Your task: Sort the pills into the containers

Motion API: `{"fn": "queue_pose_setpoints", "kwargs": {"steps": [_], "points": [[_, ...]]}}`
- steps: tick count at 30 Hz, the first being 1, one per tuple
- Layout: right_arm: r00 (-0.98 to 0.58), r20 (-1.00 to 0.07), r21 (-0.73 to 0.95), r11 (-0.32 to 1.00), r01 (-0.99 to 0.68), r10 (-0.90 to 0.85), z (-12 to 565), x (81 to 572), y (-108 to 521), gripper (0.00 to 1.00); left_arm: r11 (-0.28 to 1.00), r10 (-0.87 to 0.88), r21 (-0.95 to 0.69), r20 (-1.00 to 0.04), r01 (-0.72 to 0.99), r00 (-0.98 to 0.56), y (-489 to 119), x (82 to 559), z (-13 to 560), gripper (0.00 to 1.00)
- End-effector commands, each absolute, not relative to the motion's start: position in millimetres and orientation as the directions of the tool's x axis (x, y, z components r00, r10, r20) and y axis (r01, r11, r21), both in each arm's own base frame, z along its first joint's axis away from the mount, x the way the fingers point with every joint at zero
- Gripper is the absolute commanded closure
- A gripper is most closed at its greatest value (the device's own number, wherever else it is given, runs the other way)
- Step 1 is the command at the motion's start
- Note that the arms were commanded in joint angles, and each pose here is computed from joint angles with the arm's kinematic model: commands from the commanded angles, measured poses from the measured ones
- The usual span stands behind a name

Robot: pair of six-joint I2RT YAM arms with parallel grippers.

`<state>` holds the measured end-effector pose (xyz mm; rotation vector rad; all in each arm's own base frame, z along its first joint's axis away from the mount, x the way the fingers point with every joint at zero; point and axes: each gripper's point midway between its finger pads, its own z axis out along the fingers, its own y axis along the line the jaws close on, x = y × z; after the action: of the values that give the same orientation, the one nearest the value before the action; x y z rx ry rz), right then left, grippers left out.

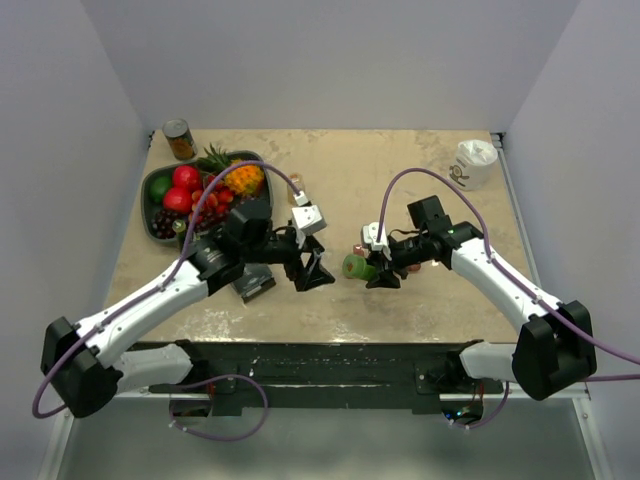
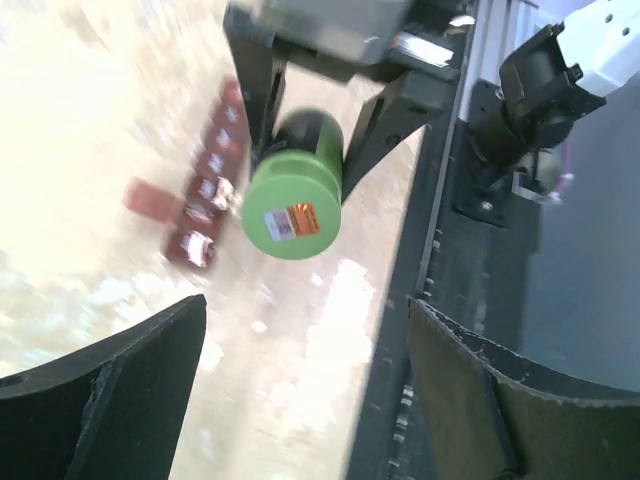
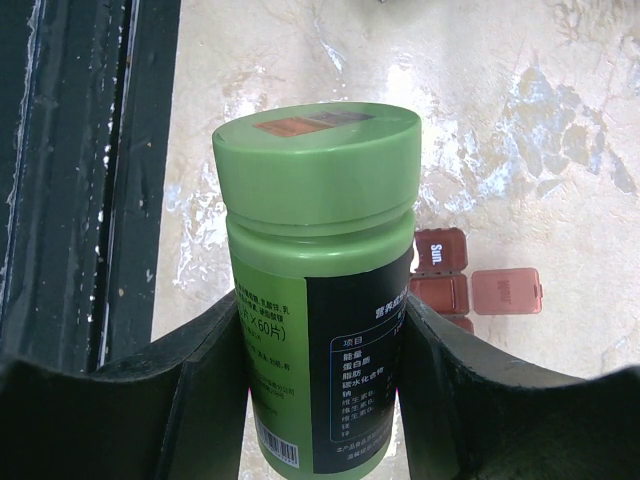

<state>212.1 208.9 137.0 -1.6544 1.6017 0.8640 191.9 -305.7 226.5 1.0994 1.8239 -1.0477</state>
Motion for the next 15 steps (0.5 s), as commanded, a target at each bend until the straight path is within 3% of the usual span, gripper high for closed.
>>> {"fn": "queue_pose_setpoints", "kwargs": {"steps": [1,2,3,6,15], "points": [[0.085,-0.852,-0.069,-0.05,-0.996,-0.517,153,219,217,1.0,0.245,0.176,0.167,-0.976,0.955,0.126,-296,202,271,0.14],[0.088,-0.852,-0.071,-0.052,-0.996,-0.516,154,218,217,1.0,0.259,0.086,0.281,-0.96,0.924,0.268,-293,199,301,0.12],[0.089,-0.852,-0.071,-0.054,-0.996,-0.515,154,218,216,1.0,0.282,0.066,0.346,-0.937,0.895,0.342,-289,200,307,0.01],[0.09,-0.852,-0.072,-0.055,-0.996,-0.515,154,217,216,1.0,0.361,0.001,0.443,-0.88,0.821,0.475,-279,202,312,0.01],[0.097,-0.852,-0.079,-0.056,-0.995,-0.515,155,218,216,1.0,0.183,0.155,0.561,-0.827,0.807,0.54,-301,213,275,0.01]]}}
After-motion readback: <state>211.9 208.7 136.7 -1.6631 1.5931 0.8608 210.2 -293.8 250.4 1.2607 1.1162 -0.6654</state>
